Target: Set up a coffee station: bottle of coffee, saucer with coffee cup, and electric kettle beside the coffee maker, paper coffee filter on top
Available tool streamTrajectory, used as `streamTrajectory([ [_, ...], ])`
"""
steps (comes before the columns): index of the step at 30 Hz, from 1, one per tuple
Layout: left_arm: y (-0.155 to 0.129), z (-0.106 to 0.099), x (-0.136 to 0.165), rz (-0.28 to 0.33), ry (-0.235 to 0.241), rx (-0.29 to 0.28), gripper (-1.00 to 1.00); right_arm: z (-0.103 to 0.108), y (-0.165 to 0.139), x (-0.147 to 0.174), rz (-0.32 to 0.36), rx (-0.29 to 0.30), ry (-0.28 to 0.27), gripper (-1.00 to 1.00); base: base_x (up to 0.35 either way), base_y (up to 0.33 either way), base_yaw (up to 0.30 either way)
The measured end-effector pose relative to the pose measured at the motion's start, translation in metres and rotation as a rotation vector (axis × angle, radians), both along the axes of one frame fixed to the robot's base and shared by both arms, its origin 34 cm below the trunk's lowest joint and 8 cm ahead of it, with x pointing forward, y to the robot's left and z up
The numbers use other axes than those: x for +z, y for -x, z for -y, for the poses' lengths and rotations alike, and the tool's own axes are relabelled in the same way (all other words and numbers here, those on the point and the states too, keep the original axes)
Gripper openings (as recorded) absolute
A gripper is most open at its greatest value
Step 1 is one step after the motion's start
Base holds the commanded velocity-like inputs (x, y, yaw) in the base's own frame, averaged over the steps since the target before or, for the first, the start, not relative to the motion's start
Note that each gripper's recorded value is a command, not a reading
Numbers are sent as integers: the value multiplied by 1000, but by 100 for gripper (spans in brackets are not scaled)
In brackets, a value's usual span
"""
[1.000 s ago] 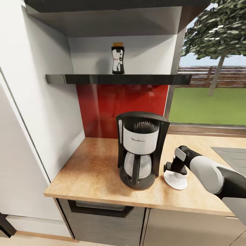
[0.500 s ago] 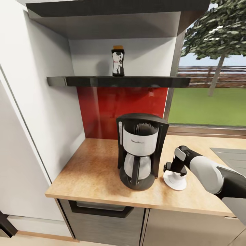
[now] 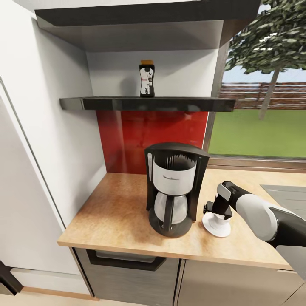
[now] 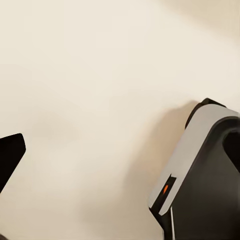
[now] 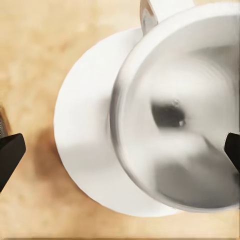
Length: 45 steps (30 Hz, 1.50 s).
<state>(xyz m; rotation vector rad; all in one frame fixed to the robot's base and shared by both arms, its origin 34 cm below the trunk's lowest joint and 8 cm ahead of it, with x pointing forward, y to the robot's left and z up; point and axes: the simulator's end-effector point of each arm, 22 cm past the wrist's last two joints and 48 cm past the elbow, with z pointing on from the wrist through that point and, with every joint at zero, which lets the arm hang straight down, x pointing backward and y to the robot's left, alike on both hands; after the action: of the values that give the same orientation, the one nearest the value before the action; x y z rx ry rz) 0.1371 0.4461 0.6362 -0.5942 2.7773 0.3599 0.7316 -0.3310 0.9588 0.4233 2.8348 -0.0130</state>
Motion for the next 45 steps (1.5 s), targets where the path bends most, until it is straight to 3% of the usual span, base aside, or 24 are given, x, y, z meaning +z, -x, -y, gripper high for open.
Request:
streamTrajectory([
  [45,8,0,12,-1,0,0,100,8,5,13,9,-10,28,100,0,0,0],
])
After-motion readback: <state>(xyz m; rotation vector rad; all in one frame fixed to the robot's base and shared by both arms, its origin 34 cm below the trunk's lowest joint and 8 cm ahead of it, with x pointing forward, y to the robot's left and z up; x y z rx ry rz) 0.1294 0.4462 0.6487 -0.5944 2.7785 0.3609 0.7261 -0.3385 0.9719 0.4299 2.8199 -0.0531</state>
